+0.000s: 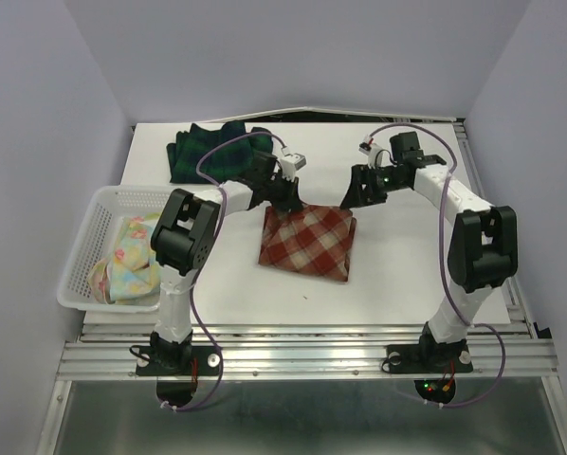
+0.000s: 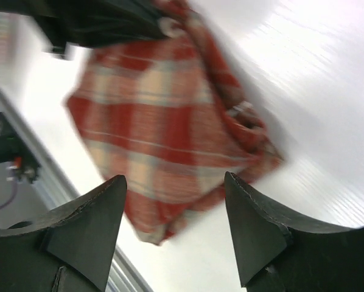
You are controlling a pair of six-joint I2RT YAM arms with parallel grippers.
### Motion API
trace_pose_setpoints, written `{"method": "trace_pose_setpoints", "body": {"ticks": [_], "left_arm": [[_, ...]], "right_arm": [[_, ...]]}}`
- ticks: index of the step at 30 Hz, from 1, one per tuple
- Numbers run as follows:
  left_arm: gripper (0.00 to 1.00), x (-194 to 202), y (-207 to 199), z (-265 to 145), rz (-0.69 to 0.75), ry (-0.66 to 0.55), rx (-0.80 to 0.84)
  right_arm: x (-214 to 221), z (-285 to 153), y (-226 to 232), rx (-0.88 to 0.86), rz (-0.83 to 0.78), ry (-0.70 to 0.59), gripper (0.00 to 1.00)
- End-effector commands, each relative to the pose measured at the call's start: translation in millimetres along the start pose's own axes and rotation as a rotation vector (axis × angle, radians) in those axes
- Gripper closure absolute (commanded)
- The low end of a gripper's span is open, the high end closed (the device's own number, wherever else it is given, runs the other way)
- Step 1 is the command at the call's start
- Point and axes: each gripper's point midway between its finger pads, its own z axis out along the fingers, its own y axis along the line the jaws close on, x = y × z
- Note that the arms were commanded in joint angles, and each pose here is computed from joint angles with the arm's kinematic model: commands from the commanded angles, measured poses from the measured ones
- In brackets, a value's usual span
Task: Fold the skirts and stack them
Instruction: Fold the skirt
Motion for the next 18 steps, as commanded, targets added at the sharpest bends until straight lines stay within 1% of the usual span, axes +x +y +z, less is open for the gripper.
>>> {"method": "trace_pose_setpoints", "body": {"ticks": [1, 2, 4, 6, 7, 8, 10, 11, 12, 13, 14, 16, 18], "left_arm": [[1.0, 13, 17, 5, -0.069, 0.045, -0.02], [0.99, 18, 18, 6, -0.079, 0.061, -0.016], [0.95, 19, 21, 5, -0.09, 0.067, -0.013], [0.85, 15, 16, -2, -0.097, 0.059, 0.024], [0.76, 8, 13, -11, -0.091, 0.041, 0.042], [0.71, 3, 10, -16, -0.083, 0.029, 0.052], [0.65, -9, 5, -29, -0.062, 0.0, 0.061], [0.6, -22, -2, -46, -0.039, -0.037, 0.07], [0.59, -29, -6, -55, -0.029, -0.057, 0.069], [0.57, -36, -8, -64, 0.013, -0.078, 0.062], [0.53, -46, -14, -83, 0.054, -0.115, 0.041], [0.51, -55, -17, -101, 0.083, -0.148, -0.003], [0.43, -62, -18, -126, 0.11, -0.192, -0.06]], "right_arm": [[-11, -6, 77, -0.289, 0.003, -0.065, 0.3], [-6, -5, 89, -0.354, 0.032, -0.051, 0.3], [5, 12, 90, -0.399, 0.035, -0.031, 0.3], [13, 25, 86, -0.418, 0.032, -0.01, 0.3], [21, 39, 73, -0.408, 0.048, 0.017, 0.31], [26, 46, 67, -0.405, 0.068, 0.034, 0.32], [35, 61, 53, -0.39, 0.087, 0.063, 0.32], [42, 74, 40, -0.363, 0.108, 0.086, 0.33], [45, 79, 33, -0.345, 0.118, 0.095, 0.34], [47, 84, 27, -0.322, 0.125, 0.101, 0.35], [49, 89, 18, -0.276, 0.125, 0.104, 0.37], [47, 86, 12, -0.249, 0.116, 0.091, 0.37], [38, 77, 11, -0.203, 0.062, 0.071, 0.39]]}}
